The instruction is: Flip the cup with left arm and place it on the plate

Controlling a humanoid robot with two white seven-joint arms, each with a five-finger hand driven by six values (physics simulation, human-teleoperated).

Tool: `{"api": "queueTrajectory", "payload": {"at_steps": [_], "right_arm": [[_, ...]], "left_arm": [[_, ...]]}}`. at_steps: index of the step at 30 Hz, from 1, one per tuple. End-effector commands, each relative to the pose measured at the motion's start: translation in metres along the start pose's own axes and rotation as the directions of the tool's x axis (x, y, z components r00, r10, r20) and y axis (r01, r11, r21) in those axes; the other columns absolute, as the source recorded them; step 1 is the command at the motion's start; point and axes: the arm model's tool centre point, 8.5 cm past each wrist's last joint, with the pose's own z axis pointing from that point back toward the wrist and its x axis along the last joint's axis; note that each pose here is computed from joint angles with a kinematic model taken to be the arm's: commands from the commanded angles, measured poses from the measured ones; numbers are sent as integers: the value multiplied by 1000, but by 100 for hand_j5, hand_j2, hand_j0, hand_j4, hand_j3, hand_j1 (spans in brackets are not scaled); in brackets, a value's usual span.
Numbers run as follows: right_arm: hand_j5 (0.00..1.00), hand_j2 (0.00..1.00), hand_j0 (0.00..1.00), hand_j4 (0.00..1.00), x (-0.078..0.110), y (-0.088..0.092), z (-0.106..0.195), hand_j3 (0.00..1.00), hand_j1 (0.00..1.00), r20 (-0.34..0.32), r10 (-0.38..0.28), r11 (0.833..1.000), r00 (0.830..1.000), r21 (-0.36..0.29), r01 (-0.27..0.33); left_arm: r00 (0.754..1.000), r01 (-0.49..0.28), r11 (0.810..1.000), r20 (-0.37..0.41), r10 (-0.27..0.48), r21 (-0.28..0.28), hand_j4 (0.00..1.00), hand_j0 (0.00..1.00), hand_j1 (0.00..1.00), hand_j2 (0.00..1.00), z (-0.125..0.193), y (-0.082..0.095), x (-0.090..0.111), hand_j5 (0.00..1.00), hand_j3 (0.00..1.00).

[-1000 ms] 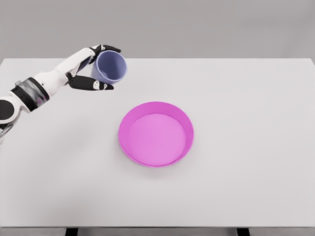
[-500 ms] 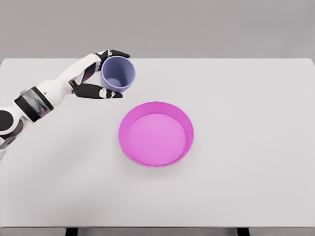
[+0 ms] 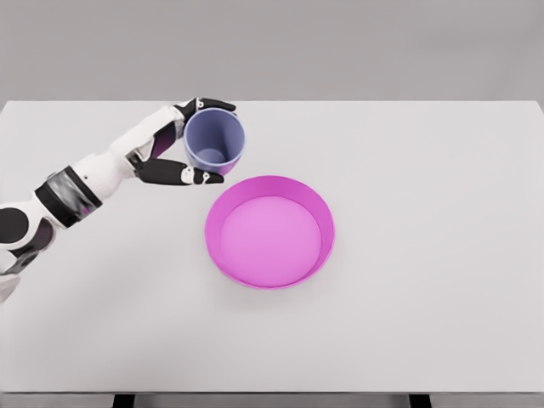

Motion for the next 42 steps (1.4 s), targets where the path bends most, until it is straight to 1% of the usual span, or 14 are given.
{"api": "queueTrajectory", "payload": {"at_steps": [1, 5, 7, 8, 13, 15, 19, 25, 26, 29, 35, 42], "right_arm": [[100, 100, 100, 100, 0, 0, 0, 100, 100, 0, 0, 1000, 1000, -1, 0], [100, 100, 100, 100, 0, 0, 0, 100, 100, 0, 0, 1000, 1000, -1, 0], [100, 100, 100, 100, 0, 0, 0, 100, 100, 0, 0, 1000, 1000, -1, 0], [100, 100, 100, 100, 0, 0, 0, 100, 100, 0, 0, 1000, 1000, 1, 0], [100, 100, 100, 100, 0, 0, 0, 100, 100, 0, 0, 1000, 1000, -1, 0], [100, 100, 100, 100, 0, 0, 0, 100, 100, 0, 0, 1000, 1000, -1, 0], [100, 100, 100, 100, 0, 0, 0, 100, 100, 0, 0, 1000, 1000, -1, 0], [100, 100, 100, 100, 0, 0, 0, 100, 100, 0, 0, 1000, 1000, -1, 0], [100, 100, 100, 100, 0, 0, 0, 100, 100, 0, 0, 1000, 1000, 1, 0], [100, 100, 100, 100, 0, 0, 0, 100, 100, 0, 0, 1000, 1000, 1, 0], [100, 100, 100, 100, 0, 0, 0, 100, 100, 0, 0, 1000, 1000, 1, 0], [100, 100, 100, 100, 0, 0, 0, 100, 100, 0, 0, 1000, 1000, 1, 0]], "left_arm": [[1000, -15, 1000, 11, 15, -1, 78, 78, 78, 78, -2, -2, 2, 78, 78], [998, -51, 999, 27, 51, -3, 78, 78, 78, 78, -7, -9, 1, 78, 78], [998, -54, 999, 26, 54, -5, 78, 78, 78, 78, -6, -10, 0, 78, 78], [998, -66, 998, 15, 66, -5, 78, 78, 78, 78, -3, -14, -5, 78, 78], [995, -96, 995, 23, 96, -9, 78, 78, 78, 78, -8, -23, -8, 78, 78], [993, -106, 994, 48, 106, -8, 78, 78, 78, 78, -10, -26, -8, 78, 78], [990, -129, 992, 54, 130, -14, 78, 78, 78, 78, -12, -35, -11, 78, 78], [987, -155, 988, 42, 156, -19, 78, 78, 78, 78, -10, -46, -19, 78, 78], [984, -169, 985, 49, 170, -21, 78, 78, 78, 78, -12, -52, -20, 78, 78], [981, -186, 982, 51, 187, -23, 78, 78, 78, 78, -14, -58, -23, 78, 78], [978, -202, 979, 51, 202, -23, 80, 80, 80, 80, -15, -63, -25, 80, 80], [974, -225, 974, 32, 225, -24, 80, 80, 80, 80, -10, -75, -34, 80, 80]]}}
